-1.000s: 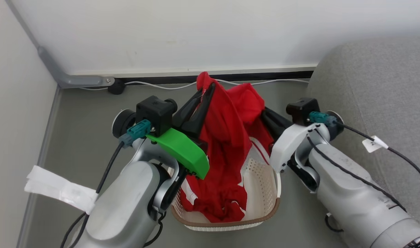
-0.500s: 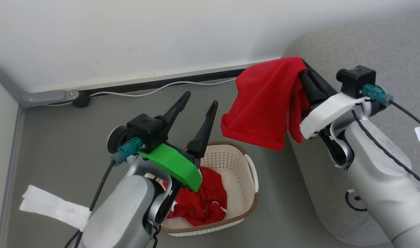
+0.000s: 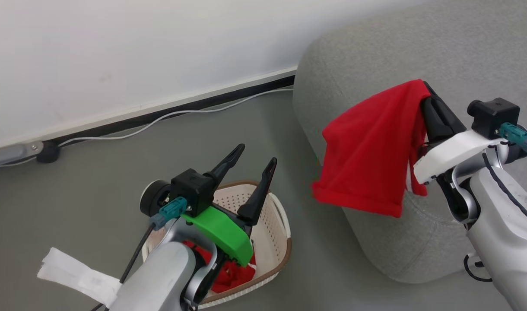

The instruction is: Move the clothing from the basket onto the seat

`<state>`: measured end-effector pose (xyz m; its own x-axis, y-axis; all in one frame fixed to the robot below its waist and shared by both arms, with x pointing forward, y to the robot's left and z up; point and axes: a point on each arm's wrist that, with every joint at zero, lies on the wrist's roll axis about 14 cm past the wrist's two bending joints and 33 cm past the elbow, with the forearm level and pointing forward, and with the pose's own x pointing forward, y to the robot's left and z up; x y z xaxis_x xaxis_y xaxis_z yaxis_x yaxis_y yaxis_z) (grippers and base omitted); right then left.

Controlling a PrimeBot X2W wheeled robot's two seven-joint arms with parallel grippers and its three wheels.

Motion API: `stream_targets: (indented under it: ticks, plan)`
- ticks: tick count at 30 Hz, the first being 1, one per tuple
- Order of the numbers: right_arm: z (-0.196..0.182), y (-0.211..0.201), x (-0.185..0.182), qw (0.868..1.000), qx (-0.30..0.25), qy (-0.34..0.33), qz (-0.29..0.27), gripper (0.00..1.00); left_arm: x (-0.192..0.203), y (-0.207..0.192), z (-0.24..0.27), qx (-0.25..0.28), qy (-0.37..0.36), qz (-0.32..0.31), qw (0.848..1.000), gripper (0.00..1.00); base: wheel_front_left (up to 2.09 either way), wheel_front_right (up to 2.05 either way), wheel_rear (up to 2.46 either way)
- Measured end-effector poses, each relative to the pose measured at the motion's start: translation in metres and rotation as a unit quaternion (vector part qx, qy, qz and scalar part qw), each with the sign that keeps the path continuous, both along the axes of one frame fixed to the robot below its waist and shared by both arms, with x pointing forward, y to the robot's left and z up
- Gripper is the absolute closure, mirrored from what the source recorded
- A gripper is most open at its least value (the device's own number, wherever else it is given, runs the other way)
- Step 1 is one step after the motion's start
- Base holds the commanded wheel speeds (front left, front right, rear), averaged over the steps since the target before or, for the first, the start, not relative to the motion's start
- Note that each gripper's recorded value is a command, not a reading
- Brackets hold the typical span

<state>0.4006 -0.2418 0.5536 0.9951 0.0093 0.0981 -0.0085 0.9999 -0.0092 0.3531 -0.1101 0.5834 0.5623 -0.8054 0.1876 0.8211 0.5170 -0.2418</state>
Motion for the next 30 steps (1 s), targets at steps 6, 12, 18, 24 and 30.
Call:
stream_targets:
  ticks: [6,12,18,24,30]
  plan:
    - [-0.001,-0.029,-0.024,0.999,0.001,0.000,-0.040,1.00,-0.011,-0.022,-0.006,0.003,0.007,-0.039,0.999,0.00,0.00,0.00,0.00]
    - [-0.003,-0.057,-0.040,0.997,-0.011,0.006,-0.071,1.00,-0.021,-0.040,-0.014,0.008,0.011,-0.073,0.997,0.00,0.00,0.00,0.00]
    - [0.000,-0.072,-0.038,0.996,-0.010,0.004,-0.087,1.00,-0.018,-0.047,-0.031,0.011,0.036,-0.088,0.995,0.00,0.00,0.00,0.00]
    - [0.039,-0.086,-0.005,0.995,-0.013,-0.042,-0.091,1.00,0.001,-0.044,-0.045,0.009,0.056,-0.080,0.995,0.00,0.00,0.00,0.00]
    - [0.081,-0.105,0.031,0.991,-0.017,-0.083,-0.100,1.00,0.030,-0.035,-0.048,0.005,0.045,-0.054,0.998,0.00,0.00,0.00,0.00]
